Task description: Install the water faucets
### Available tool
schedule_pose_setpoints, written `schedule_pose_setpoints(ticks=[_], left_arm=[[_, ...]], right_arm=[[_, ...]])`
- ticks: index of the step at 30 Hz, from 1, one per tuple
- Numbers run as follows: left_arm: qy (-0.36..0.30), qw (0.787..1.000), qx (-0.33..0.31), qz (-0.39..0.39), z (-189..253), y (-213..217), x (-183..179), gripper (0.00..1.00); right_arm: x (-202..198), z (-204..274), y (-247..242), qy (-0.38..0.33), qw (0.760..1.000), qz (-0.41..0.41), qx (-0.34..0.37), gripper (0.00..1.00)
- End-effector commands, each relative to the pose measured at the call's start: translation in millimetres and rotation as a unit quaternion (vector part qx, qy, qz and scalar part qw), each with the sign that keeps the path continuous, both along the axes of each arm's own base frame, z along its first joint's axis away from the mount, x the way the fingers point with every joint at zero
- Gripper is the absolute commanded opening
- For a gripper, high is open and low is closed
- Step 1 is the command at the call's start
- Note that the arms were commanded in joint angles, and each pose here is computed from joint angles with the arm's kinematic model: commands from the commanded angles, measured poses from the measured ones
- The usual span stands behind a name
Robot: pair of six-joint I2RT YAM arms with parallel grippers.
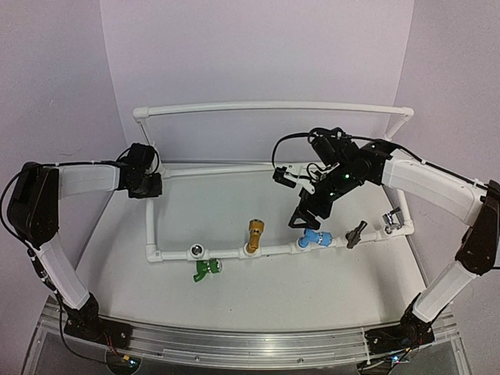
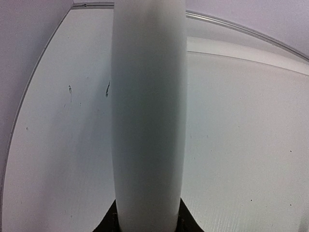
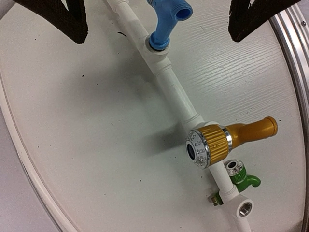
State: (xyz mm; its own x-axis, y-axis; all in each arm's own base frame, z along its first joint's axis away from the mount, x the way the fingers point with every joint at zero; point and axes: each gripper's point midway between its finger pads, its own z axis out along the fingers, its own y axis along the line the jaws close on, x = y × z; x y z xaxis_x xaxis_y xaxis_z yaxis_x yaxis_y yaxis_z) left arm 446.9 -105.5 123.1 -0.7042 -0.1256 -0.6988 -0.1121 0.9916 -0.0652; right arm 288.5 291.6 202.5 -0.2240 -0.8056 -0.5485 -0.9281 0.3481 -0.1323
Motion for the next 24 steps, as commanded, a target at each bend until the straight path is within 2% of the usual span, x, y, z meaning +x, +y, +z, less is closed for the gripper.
schedule_pose_setpoints(ticks=[1, 7, 15, 19, 24], left_arm=[[-0.097, 0.994, 0.007, -0.057, 71.3, -34.0, 29.8, 0.0], [-0.124, 0.989, 0.054, -0.059, 94.8, -35.5, 66.5, 0.0], [-0.111, 0.99, 0.072, -0.052, 63.8, -23.1, 100.4, 0.0], [-0.096, 0.991, 0.077, -0.046, 38.5, -15.7, 99.2, 0.0], [-0.086, 0.994, 0.053, -0.041, 23.1, -16.2, 74.7, 0.0]], right_arm=[[-3.8, 19.7, 2.3, -0.011, 0.999, 0.005, 0.03, 0.98], [-5.2, 20.1, 2.2, -0.009, 0.999, 0.006, 0.032, 0.98], [-6.7, 17.8, 0.2, -0.008, 1.0, 0.005, 0.029, 0.98], [-7.4, 17.3, -1.2, -0.009, 1.0, 0.003, 0.028, 0.98], [-7.6, 17.1, -1.2, -0.008, 1.0, 0.003, 0.029, 0.98]])
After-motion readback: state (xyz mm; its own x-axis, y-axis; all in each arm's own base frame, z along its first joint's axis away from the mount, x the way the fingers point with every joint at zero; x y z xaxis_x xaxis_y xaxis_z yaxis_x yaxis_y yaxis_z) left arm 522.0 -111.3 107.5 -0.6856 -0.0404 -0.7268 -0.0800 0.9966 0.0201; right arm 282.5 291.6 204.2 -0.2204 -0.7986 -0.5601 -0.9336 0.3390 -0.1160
